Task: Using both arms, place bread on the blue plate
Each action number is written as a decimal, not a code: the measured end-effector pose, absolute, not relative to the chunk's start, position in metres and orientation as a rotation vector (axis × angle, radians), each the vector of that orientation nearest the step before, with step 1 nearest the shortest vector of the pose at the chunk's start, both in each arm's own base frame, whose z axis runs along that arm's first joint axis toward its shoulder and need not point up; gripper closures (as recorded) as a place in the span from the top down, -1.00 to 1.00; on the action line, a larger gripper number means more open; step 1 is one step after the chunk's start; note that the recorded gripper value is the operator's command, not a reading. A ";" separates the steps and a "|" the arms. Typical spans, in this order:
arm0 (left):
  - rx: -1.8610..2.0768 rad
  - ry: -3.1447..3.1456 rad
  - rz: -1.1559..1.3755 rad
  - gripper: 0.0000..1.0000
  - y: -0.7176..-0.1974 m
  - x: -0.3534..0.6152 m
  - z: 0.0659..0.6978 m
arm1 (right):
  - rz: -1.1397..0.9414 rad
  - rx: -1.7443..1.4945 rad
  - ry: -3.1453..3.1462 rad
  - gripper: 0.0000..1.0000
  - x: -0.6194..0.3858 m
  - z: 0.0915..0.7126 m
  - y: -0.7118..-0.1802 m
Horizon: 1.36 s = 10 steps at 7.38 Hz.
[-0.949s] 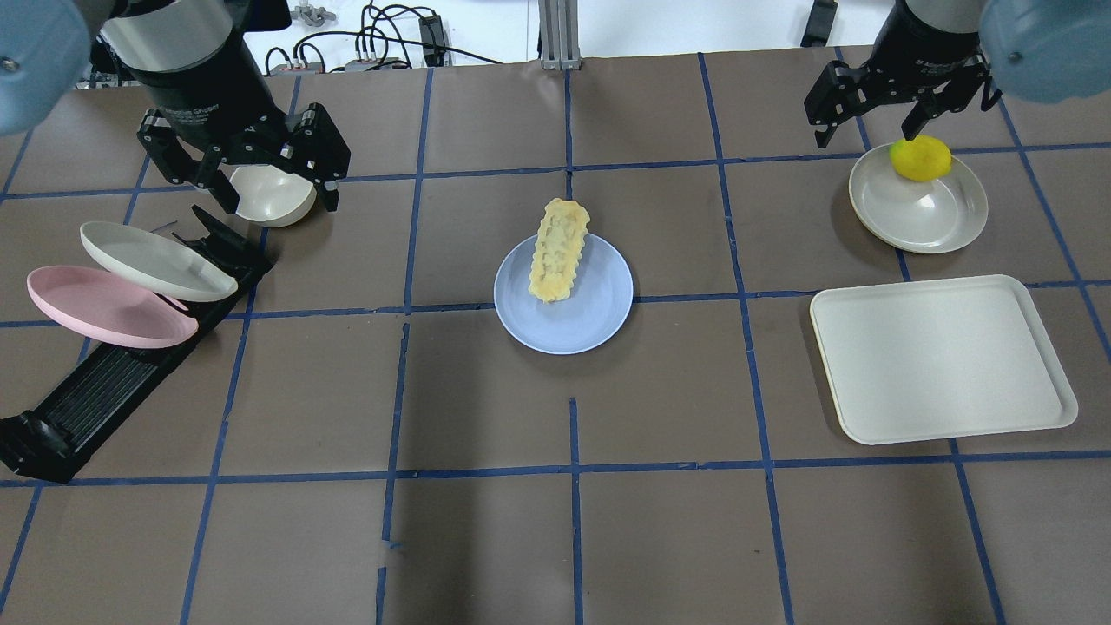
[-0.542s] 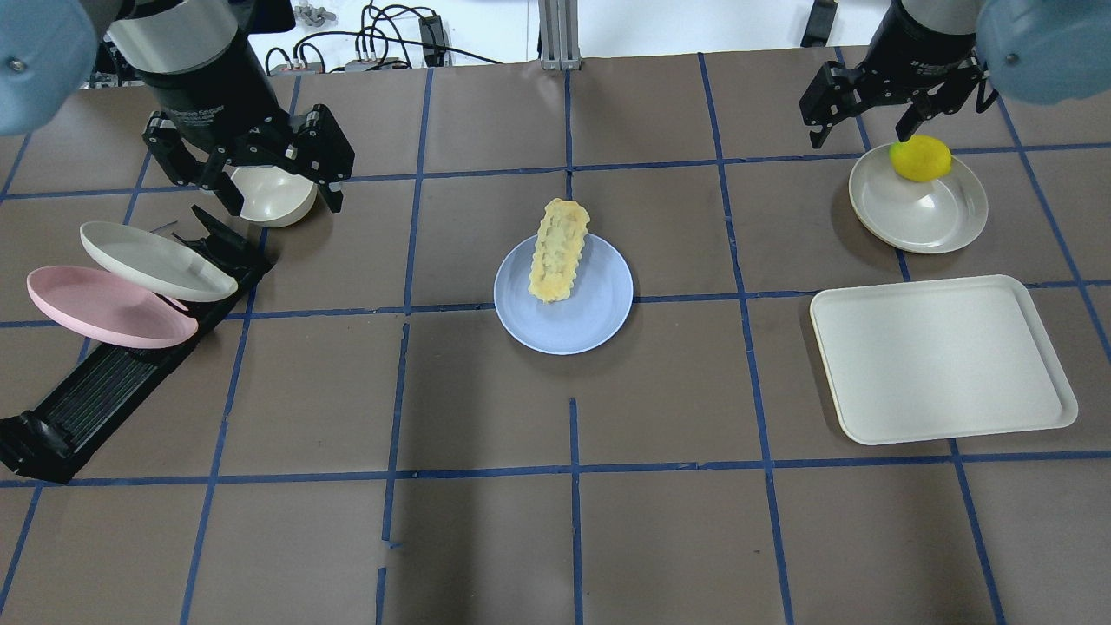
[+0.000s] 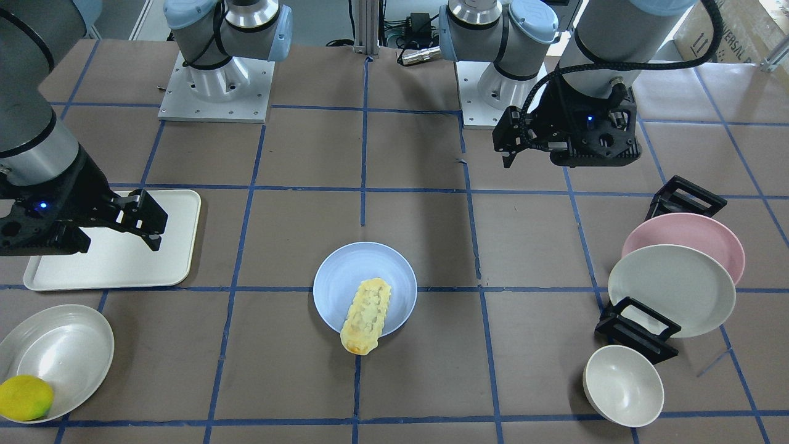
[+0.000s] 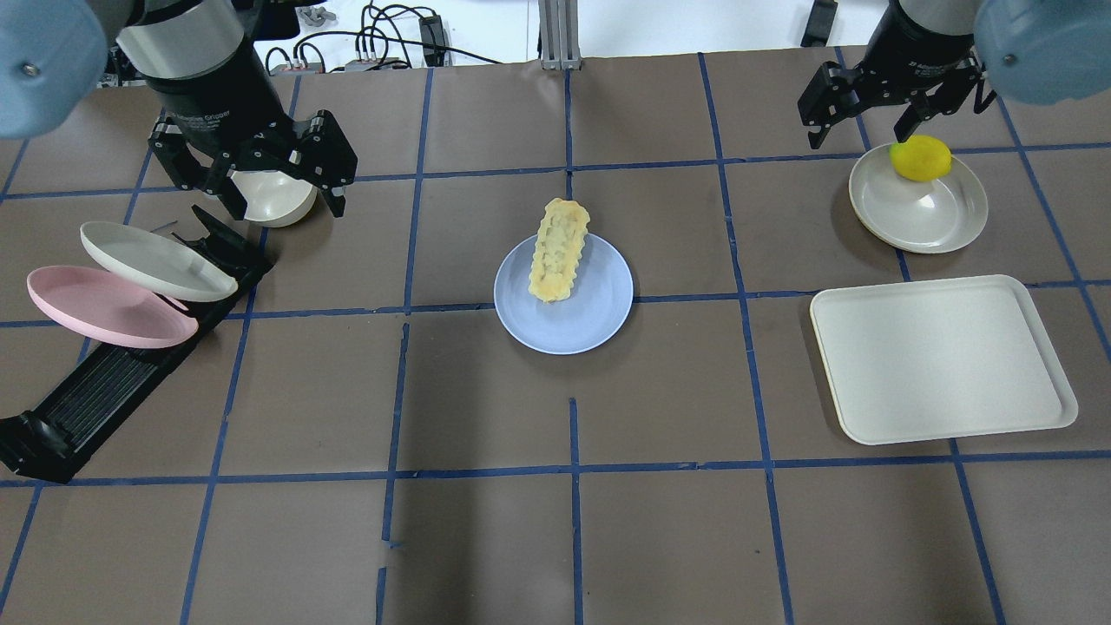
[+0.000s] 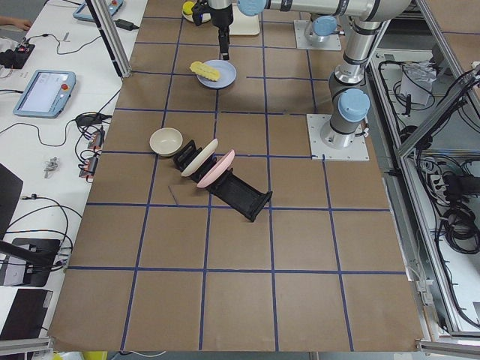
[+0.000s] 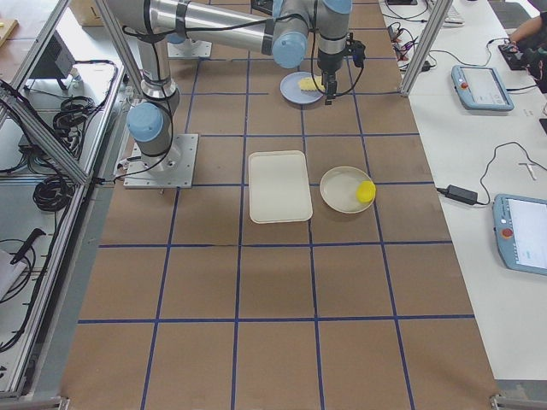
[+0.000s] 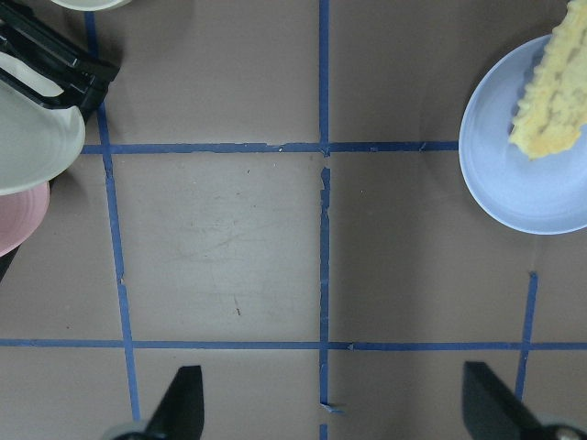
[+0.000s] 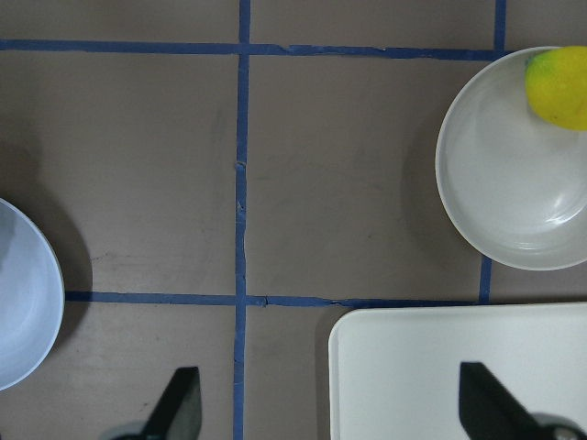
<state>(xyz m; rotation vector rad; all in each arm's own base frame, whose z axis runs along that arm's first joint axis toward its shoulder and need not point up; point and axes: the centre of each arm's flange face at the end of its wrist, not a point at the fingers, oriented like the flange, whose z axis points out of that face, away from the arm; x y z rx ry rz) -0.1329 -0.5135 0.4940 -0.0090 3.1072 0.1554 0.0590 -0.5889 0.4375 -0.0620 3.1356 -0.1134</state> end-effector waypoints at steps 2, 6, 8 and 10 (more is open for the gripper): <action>-0.008 3.107 0.155 1.00 -0.513 -0.133 0.494 | -0.111 -0.062 3.134 1.00 0.059 0.437 -0.589; -0.007 3.108 0.153 1.00 -0.511 -0.133 0.494 | -0.109 -0.065 3.134 1.00 0.060 0.436 -0.589; -0.008 3.109 0.147 1.00 -0.509 -0.133 0.495 | -0.106 -0.067 3.134 1.00 0.060 0.435 -0.589; -0.008 3.109 0.148 1.00 -0.510 -0.133 0.495 | -0.102 -0.068 3.134 1.00 0.060 0.434 -0.589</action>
